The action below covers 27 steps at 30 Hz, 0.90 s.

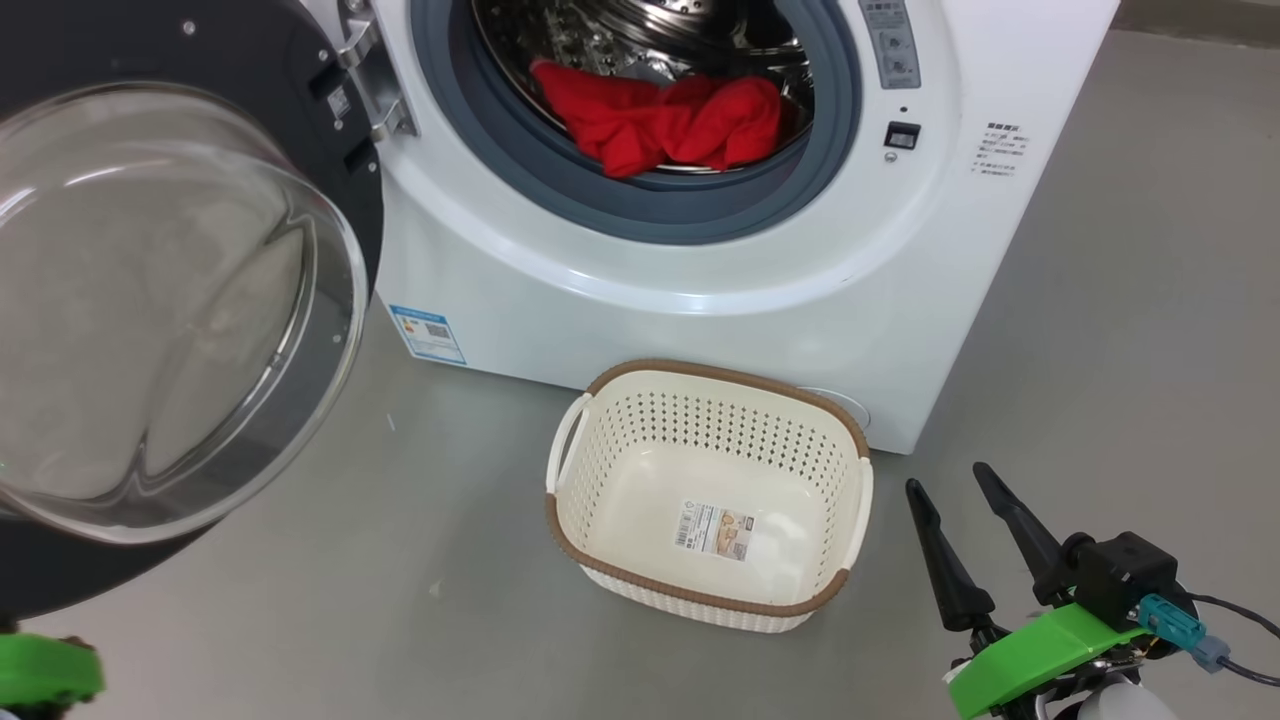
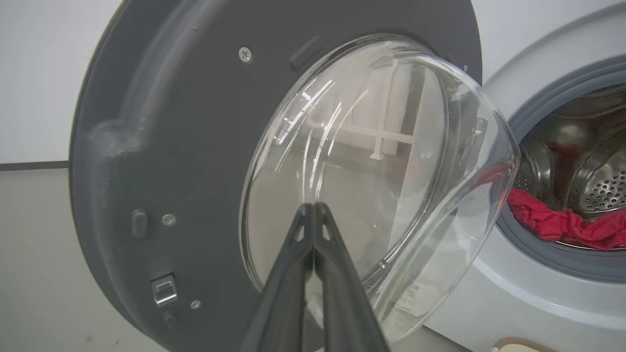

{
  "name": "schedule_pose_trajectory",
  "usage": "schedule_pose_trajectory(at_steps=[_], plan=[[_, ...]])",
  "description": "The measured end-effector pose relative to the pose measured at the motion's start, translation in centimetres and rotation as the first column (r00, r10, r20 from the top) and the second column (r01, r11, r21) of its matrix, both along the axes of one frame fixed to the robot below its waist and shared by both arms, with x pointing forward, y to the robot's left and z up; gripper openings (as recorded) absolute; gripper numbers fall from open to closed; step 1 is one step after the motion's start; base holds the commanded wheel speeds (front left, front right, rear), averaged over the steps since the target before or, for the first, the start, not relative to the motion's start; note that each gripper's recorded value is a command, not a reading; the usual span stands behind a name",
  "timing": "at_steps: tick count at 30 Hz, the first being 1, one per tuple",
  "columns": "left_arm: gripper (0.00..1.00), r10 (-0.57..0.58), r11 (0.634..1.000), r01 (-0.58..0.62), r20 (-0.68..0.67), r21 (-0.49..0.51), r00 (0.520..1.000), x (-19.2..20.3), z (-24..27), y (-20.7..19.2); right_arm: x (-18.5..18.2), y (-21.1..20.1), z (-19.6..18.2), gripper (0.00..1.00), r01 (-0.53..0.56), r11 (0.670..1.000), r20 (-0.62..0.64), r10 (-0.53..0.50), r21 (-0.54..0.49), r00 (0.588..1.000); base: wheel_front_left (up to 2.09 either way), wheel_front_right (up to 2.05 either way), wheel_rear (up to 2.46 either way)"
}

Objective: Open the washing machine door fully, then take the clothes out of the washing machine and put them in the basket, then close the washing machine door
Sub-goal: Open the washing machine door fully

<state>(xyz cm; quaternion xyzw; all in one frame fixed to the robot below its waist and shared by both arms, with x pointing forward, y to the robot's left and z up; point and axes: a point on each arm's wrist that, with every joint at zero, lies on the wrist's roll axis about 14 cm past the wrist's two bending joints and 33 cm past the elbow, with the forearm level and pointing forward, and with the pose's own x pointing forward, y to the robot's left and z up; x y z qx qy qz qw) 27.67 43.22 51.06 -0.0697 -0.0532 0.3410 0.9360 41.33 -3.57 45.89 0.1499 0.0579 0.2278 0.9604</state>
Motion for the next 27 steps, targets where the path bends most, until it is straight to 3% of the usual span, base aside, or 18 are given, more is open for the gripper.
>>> schedule_pose_trajectory(at_steps=[5, 7, 10, 12, 13, 14, 15, 27], plan=[[0.02, -0.102, 0.995, 0.102, 0.036, 0.005, 0.994, 1.3, 0.4, -3.6, -0.2, -0.9, 0.2, 1.0, 0.026, 1.0, 0.005, -0.026, -0.002, 1.0, 0.0, 0.0, 0.0], [0.22, -0.149, 0.989, 0.15, 0.042, -0.006, 0.988, 1.8, 0.1, -5.4, -0.1, -1.5, 0.5, 1.0, 0.045, 0.999, 0.011, -0.045, -0.001, 0.999, 0.0, 0.0, 0.0], [0.44, -0.206, 0.978, 0.208, 0.047, -0.029, 0.977, 2.2, -0.5, -7.5, -0.1, -2.4, 0.8, 1.0, 0.069, 0.998, 0.02, -0.069, 0.001, 0.997, 0.0, 0.0, 0.0], [0.49, -0.243, 0.969, 0.245, 0.04, -0.039, 0.969, 2.4, -0.9, -8.7, -0.4, -3.0, 0.7, 1.0, 0.085, 0.996, 0.017, -0.085, 0.0, 0.996, 0.0, 0.0, 0.0], [0.66, -0.264, 0.963, 0.265, 0.035, -0.041, 0.964, 2.6, -1.1, -9.3, -0.5, -3.3, 0.6, 1.0, 0.094, 0.996, 0.014, -0.094, -0.002, 0.995, 0.0, 0.0, 0.0], [0.94, -0.285, 0.957, 0.286, 0.034, -0.045, 0.958, 2.9, -1.2, -9.9, -0.6, -3.6, 0.5, 1.0, 0.103, 0.995, 0.012, -0.103, -0.003, 0.995, 0.0, 0.0, 0.0], [1.0, -0.302, 0.952, 0.303, 0.034, -0.047, 0.953, 3.1, -1.3, -10.4, -0.6, -3.9, 0.6, 1.0, 0.112, 0.994, 0.013, -0.112, -0.003, 0.994, 0.0, 0.0, 0.0], [1.0, -0.472, 0.878, 0.473, 0.033, -0.067, 0.881, 6.1, -1.9, -15.5, -1.5, -8.1, 0.9, 1.0, 0.223, 0.975, 0.024, -0.223, -0.011, 0.975, 0.0, 0.0, 0.0]])
